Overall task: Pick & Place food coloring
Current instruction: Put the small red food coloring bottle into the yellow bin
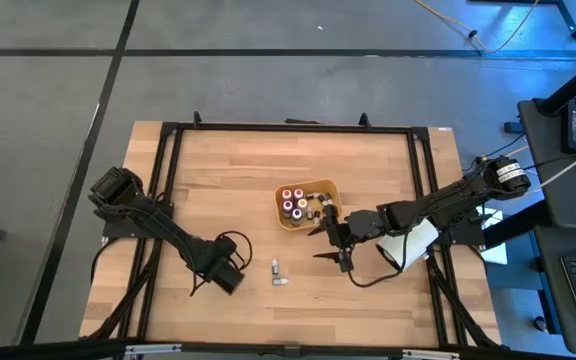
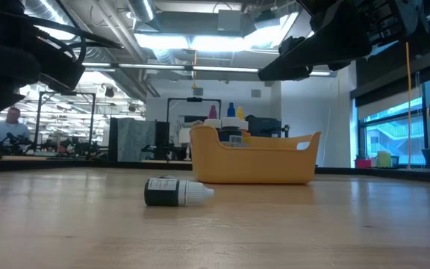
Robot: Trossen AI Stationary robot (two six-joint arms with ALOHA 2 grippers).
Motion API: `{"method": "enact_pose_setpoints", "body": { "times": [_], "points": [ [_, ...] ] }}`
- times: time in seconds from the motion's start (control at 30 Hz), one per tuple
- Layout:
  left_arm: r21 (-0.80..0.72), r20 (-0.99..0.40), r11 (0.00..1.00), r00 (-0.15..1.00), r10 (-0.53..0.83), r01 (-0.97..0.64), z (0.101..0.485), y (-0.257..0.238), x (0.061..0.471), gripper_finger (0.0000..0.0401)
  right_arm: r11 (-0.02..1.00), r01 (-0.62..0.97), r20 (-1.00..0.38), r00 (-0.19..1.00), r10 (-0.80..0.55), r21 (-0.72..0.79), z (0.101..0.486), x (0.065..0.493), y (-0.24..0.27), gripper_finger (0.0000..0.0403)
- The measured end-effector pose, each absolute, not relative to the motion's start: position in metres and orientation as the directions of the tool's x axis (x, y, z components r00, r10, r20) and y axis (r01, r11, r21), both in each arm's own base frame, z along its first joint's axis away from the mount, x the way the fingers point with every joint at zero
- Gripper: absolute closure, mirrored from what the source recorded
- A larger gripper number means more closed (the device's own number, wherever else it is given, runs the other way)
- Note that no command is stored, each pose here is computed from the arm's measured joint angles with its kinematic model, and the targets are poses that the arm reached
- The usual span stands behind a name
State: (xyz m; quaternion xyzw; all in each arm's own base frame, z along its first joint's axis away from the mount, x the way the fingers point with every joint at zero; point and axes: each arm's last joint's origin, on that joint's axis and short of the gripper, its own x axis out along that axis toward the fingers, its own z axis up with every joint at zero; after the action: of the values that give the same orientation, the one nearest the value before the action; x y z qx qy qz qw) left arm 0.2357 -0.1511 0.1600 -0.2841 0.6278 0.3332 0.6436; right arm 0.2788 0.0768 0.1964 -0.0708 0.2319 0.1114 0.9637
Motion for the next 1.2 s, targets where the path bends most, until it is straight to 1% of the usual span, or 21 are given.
{"method": "enact_pose_setpoints", "body": {
  "times": [0.1,0.23,0.4,0.5,0.63,0.73,0.83,0.97,1.07,1.2],
  "points": [
    [0.05,-0.998,0.618,-0.024,0.051,-0.784,0.16,-0.152,0.235,0.0313,0.965,-0.248,-0.463,0.868,0.182,-0.085,0.196,0.279,0.077,0.0114],
    [0.05,-0.998,0.619,-0.019,0.056,-0.784,0.16,-0.152,0.235,0.0328,0.965,-0.248,-0.462,0.868,0.182,-0.085,0.196,0.279,0.077,0.0114],
    [0.05,-0.998,0.633,-0.016,0.059,-0.772,0.161,-0.152,0.236,0.033,0.965,-0.248,-0.462,0.868,0.182,-0.085,0.196,0.279,0.077,0.0114],
    [0.036,-0.997,0.657,0.019,0.077,-0.753,0.166,-0.152,0.241,0.0331,0.962,-0.254,-0.455,0.872,0.182,-0.103,0.197,0.279,0.077,0.0114],
    [0.009,-0.984,0.72,0.123,0.131,-0.694,0.181,-0.152,0.254,0.0331,0.958,-0.255,-0.404,0.896,0.185,-0.127,0.202,0.282,0.076,0.0114],
    [0.018,-0.943,0.764,0.243,0.228,-0.645,0.192,-0.15,0.266,0.033,0.96,-0.247,-0.343,0.92,0.19,-0.133,0.208,0.284,0.076,0.0114],
    [0.033,-0.851,0.8,0.403,0.337,-0.599,0.199,-0.146,0.282,0.033,0.952,-0.271,-0.307,0.926,0.218,-0.144,0.212,0.285,0.077,0.0114],
    [0.095,-0.665,0.841,0.595,0.452,-0.533,0.21,-0.143,0.303,0.0329,0.945,-0.281,-0.276,0.934,0.229,-0.166,0.214,0.287,0.078,0.0114],
    [0.143,-0.548,0.864,0.688,0.475,-0.482,0.22,-0.142,0.319,0.0328,0.946,-0.278,-0.264,0.937,0.23,-0.165,0.215,0.288,0.078,0.0114],
    [0.17,-0.449,0.899,0.78,0.436,-0.405,0.233,-0.142,0.335,0.0327,0.952,-0.254,-0.257,0.944,0.206,-0.169,0.215,0.288,0.077,0.0114]
  ]
}}
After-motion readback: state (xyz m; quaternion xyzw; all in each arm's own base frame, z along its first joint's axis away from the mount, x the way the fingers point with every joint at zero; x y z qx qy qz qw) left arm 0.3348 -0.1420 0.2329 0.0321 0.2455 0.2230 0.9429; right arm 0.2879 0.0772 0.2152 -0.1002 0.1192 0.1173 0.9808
